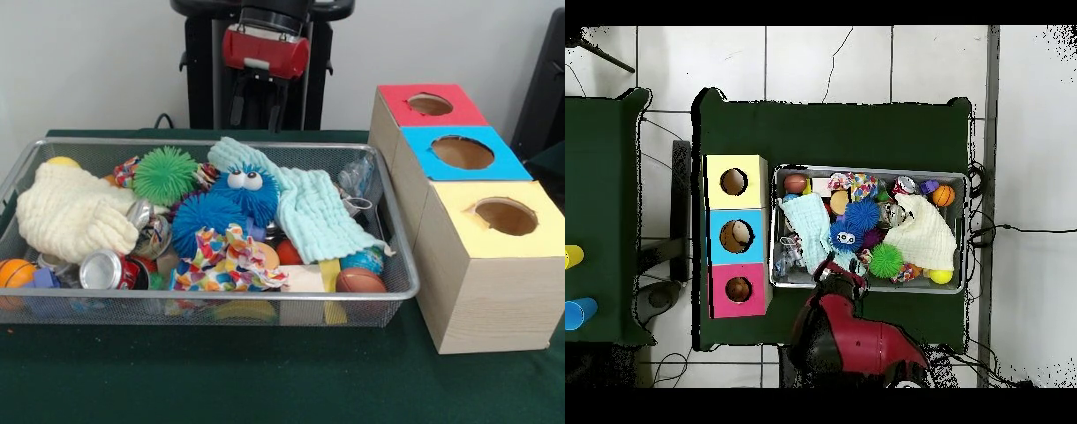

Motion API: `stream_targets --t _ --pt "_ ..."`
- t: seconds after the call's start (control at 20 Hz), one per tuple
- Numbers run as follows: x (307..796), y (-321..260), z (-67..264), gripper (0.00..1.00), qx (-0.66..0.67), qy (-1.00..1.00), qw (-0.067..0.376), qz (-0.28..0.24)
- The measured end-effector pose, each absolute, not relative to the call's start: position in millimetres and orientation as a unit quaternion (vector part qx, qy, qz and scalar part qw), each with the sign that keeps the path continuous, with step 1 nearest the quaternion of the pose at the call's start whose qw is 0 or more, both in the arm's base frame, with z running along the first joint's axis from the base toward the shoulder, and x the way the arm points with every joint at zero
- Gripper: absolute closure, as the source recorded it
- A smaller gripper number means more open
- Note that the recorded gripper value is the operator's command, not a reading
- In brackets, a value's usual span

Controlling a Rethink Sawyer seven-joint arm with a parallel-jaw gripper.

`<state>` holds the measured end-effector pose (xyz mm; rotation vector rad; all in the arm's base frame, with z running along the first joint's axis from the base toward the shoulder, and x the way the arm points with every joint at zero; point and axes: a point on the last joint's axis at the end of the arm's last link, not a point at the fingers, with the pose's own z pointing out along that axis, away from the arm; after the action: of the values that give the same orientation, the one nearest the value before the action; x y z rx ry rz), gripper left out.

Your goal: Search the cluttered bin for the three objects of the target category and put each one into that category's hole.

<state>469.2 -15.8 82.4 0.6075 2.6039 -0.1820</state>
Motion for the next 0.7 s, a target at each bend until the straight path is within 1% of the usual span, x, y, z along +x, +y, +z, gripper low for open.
stream_targets --t 0.3,0.45,0.5,0.7 --pt "454.3 -14.1 70.4 0.0 0.211 0.951 0.21 -0.082" --pt "443.7 -3.8 59.3 0.0 0.194 0.957 0.195 -0.089" --pt "434.9 6.7 49.3 0.0 0.18 0.962 0.183 -0.094" --pt "423.0 19.5 35.9 0.0 0.165 0.967 0.165 -0.099"
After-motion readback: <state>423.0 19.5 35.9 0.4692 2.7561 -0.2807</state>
